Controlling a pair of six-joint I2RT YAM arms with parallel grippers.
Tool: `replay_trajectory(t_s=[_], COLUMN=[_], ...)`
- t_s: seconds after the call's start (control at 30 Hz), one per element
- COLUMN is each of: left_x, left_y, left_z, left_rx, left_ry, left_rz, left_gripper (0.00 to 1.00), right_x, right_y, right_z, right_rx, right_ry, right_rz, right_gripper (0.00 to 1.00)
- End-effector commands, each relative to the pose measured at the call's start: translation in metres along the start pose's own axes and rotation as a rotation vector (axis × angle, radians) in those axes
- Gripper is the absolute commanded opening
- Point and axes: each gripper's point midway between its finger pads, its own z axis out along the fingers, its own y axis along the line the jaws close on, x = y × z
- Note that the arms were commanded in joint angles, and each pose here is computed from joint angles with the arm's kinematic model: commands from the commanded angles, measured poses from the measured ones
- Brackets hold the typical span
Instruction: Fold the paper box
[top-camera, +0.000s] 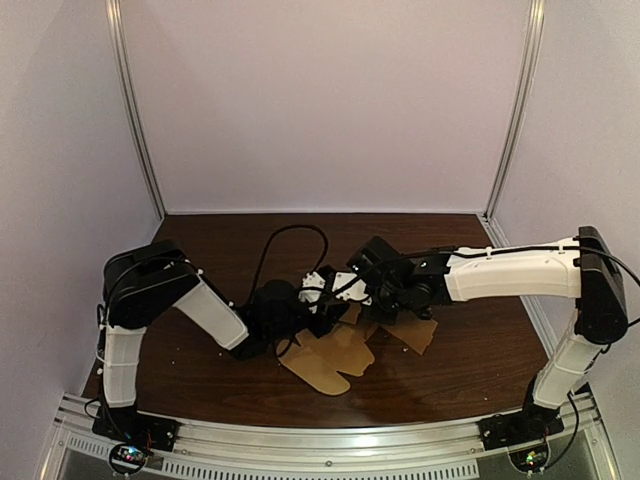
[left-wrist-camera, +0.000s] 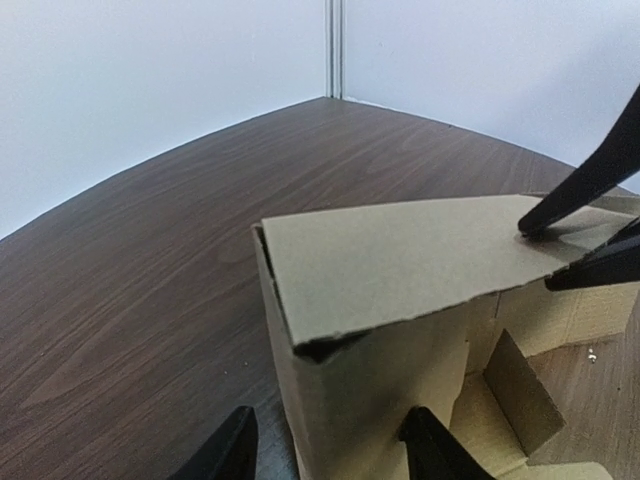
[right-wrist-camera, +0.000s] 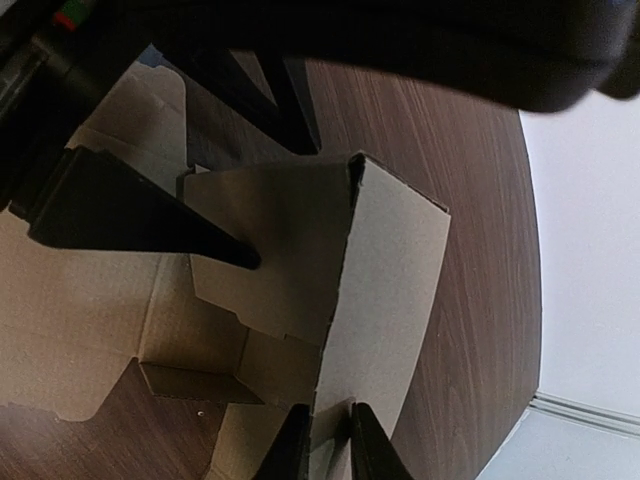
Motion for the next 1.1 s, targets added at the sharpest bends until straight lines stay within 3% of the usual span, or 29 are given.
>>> replay_trajectory(t_s=[0.0, 0.13, 0.43, 0.77, 1.07], left_x=[0.004, -0.005, -0.006, -0.003, -0.001], left_y=[0.010, 0.020, 0.023, 0.018, 0.020], left_z=[0.003, -0.011, -0.010, -0.002, -0.001], left_rx=[-0.045, -0.096, -0.112, -0.070, -0.054], left_ry=[-0.008, -0.083, -0.097, -0.092, -0.087], left_rz=[0.042, 0.028, 0.035, 0.012, -0.012], left_gripper=[0.49, 0.41, 0.28, 0.20, 0.18], right_x=[-0.002, -0.001, -0.007, -0.006, -0.017], right_y=[0.025, 0.027, 0.024, 0.006, -0.035], right_z=[-0.005, -0.005, -0.022, -0.037, -0.081], right_rx=[-0.132, -0.138, -0.202, -0.303, -0.400], right_ry=[-0.027, -0.022, -0.042, -0.067, -0.194], right_rz=[-0.004, -0.004, 0.023, 0.141, 0.258], right_gripper=[0.15, 0.15, 0.20, 0.24, 0.33])
